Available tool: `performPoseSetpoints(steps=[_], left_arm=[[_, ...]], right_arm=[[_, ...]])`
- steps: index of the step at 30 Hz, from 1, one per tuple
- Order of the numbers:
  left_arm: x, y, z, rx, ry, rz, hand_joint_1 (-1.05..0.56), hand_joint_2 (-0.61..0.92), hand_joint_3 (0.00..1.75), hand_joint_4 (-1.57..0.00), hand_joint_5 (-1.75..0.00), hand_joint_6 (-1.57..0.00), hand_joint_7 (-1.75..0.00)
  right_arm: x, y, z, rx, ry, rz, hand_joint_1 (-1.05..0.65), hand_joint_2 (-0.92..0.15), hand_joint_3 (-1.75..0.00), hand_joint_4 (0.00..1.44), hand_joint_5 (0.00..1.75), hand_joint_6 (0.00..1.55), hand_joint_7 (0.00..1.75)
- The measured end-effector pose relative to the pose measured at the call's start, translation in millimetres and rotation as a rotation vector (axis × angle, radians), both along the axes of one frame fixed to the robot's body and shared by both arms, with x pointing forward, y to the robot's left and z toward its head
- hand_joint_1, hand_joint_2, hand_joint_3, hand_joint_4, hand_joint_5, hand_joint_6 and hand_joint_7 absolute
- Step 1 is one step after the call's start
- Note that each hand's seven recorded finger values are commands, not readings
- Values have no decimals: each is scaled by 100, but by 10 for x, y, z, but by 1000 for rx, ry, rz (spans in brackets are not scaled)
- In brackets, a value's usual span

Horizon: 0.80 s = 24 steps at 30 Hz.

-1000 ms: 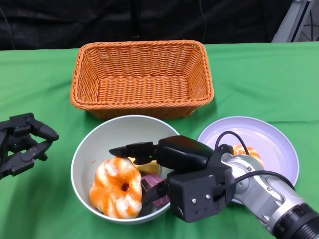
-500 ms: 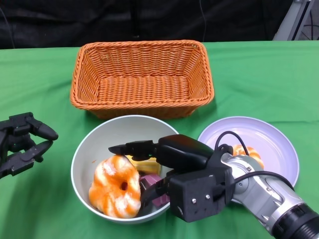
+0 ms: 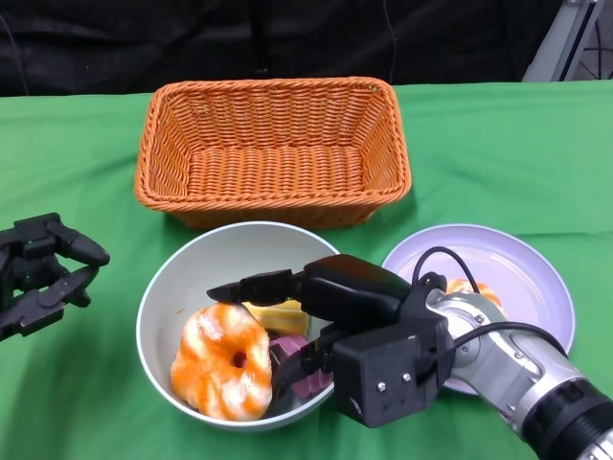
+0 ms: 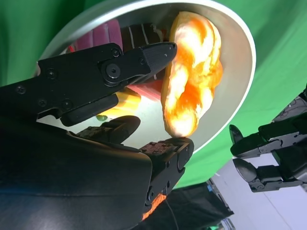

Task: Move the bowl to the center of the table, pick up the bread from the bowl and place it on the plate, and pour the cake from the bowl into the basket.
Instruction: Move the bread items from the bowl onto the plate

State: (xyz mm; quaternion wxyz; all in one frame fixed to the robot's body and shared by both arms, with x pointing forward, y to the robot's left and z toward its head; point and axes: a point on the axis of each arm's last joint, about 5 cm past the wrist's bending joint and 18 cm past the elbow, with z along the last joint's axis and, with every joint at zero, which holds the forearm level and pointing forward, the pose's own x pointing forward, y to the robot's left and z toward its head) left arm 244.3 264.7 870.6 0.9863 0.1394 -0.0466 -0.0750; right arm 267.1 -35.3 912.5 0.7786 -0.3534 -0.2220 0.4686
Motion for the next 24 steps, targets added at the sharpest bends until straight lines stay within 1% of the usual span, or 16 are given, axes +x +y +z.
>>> performPoseSetpoints(steps=[1, 3, 4, 6, 8, 9, 10, 11, 12, 13, 14, 16, 18, 24], left_arm=[[0, 0, 0, 0, 0, 0, -7, 92, 35, -72, -141, -78, -109], [1, -1, 0, 1, 0, -1, -6, 92, 35, -73, -142, -78, -109], [1, -2, 0, 2, 1, -1, -7, 92, 35, -73, -142, -79, -109], [2, -4, 0, 5, 1, -4, -6, 92, 35, -73, -142, -79, -109], [3, -9, 0, 14, 3, -10, -7, 92, 36, -72, -141, -79, -109], [3, -10, -1, 17, 4, -12, -7, 92, 36, -72, -140, -78, -109], [3, -11, -1, 19, 5, -13, -7, 92, 35, -72, -139, -78, -109], [3, -11, -1, 20, 5, -13, -7, 92, 35, -72, -139, -78, -109], [3, -11, -1, 20, 5, -13, -7, 92, 35, -72, -138, -78, -109], [3, -11, -2, 20, 5, -13, -7, 92, 35, -72, -138, -78, -109], [3, -11, -2, 20, 5, -13, -7, 92, 35, -73, -137, -78, -109], [2, -11, -3, 20, 5, -13, -8, 92, 36, -74, -136, -78, -109], [2, -11, -3, 20, 3, -13, -8, 92, 36, -74, -136, -78, -109], [3, -15, -4, 20, 2, -14, -8, 92, 36, -74, -137, -79, -109]], right_arm=[[-5, 7, -11, 6, -7, -5, -32, -92, -8, 62, 5, 65, 6], [-17, 26, -35, 22, -21, -15, -27, -92, -10, 67, 6, 71, 6], [-24, 35, -48, 32, -26, -20, -25, -92, -12, 73, 8, 76, 7], [-34, 52, -70, 56, -37, -25, -23, -92, -15, 79, 9, 81, 6], [-39, 70, -80, 65, -52, -22, -23, -92, -20, 91, 13, 85, 6], [-40, 77, -81, 64, -60, -17, -23, -92, -20, 93, 15, 86, 5], [-38, 83, -81, 63, -66, -14, -23, -92, -22, 92, 33, 89, 3], [-35, 87, -82, 63, -67, -13, -23, -92, -23, 86, 52, 90, 1], [-34, 89, -83, 64, -70, -12, -24, -92, -26, 76, 90, 93, 1], [-34, 94, -85, 68, -72, -15, -24, -92, -27, 72, 107, 95, 1], [-35, 101, -89, 69, -73, -17, -23, -92, -28, 69, 116, 97, 2], [-42, 119, -96, 77, -84, -24, -22, -92, -26, 67, 128, 102, 3], [-55, 148, -105, 91, -88, -31, -22, -92, -24, 65, 133, 105, 4], [-87, 193, -153, 143, -108, -70, -16, -92, -14, 67, 125, 110, 6]])
